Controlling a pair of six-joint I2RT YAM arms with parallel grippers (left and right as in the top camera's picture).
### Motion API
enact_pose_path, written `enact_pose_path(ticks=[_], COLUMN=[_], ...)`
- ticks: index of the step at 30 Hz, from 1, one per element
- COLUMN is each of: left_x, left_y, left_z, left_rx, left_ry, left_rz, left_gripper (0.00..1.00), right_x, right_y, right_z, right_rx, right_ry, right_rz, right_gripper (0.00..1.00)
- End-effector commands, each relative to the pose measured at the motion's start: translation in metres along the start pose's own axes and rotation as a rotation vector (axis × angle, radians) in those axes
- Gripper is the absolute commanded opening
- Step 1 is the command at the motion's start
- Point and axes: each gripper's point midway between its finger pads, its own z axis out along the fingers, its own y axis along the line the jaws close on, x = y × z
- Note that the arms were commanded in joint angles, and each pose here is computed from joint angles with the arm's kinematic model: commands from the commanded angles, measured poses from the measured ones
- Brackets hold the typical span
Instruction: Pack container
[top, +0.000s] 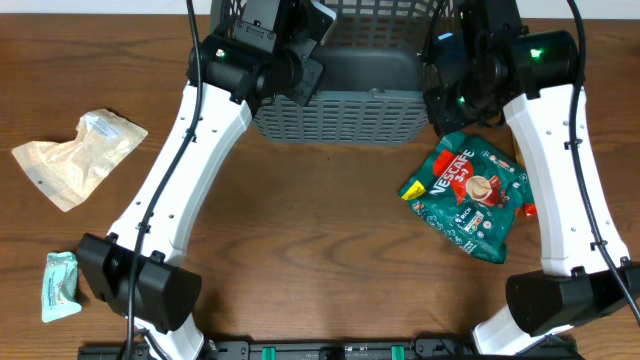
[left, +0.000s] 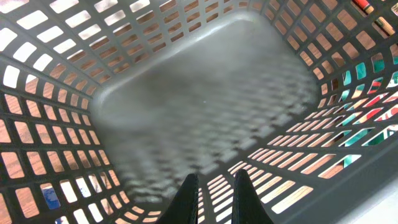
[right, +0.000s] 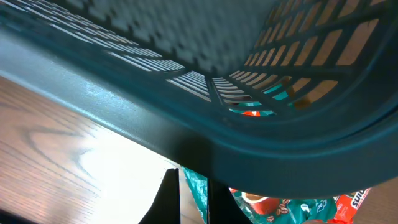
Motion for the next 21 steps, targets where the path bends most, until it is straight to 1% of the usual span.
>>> enact_pose_path(ticks=[1, 4, 5, 6, 7, 9, 10, 13, 14, 15, 20, 21], left_x=[0.008, 0.006, 0.006, 0.005, 0.004, 0.001, -0.002, -0.009, -0.011, -0.014, -0.023, -0.025], left_y=[-0.001, 0.001, 0.004, 0.009, 0.012, 0.014, 0.015, 0.017, 0.017, 0.018, 0.02, 0.02], left_z=[-0.003, -0.003, -0.003, -0.004, -0.006, -0.009, -0.01, -0.015, -0.017, -0.019, -0.032, -0.036], left_rx=[-0.007, -0.018, -0.037, -0.062, -0.081, -0.095, -0.099, -0.107, -0.11, -0.114, -0.137, -0.138], left_ry=[0.027, 0.022, 0.02, 0.019, 0.014, 0.0, -0.01, -0.043, -0.054, -0.064, -0.111, -0.12], left_rz=[-0.005, -0.005, -0.004, -0.003, -0.002, 0.003, 0.003, 0.004, 0.004, 0.005, 0.007, 0.007], left_gripper=[0.06, 0.07, 0.11, 0.18, 0.31, 0.31, 0.32, 0.45, 0.47, 0.49, 0.5, 0.52], right_x=[-0.003, -0.003, -0.002, 0.0, 0.002, 0.004, 0.004, 0.002, 0.002, 0.002, 0.004, 0.005], right_y=[-0.007, -0.007, -0.006, -0.005, -0.002, 0.003, 0.006, 0.015, 0.017, 0.019, 0.029, 0.031], right_z=[-0.001, -0.001, -0.001, -0.001, -0.001, -0.002, -0.003, -0.008, -0.01, -0.012, -0.024, -0.027], right_rx=[0.023, 0.022, 0.02, 0.014, 0.005, 0.0, -0.003, -0.008, -0.008, -0.009, -0.033, -0.038], right_ry=[-0.011, -0.009, -0.005, 0.003, 0.01, 0.018, 0.015, -0.001, -0.005, -0.01, -0.038, -0.044], right_rz=[-0.004, -0.004, -0.004, -0.007, -0.017, -0.029, -0.031, -0.032, -0.034, -0.036, -0.046, -0.047], right_gripper=[0.01, 0.01, 0.01, 0.04, 0.1, 0.27, 0.32, 0.36, 0.36, 0.36, 0.36, 0.36])
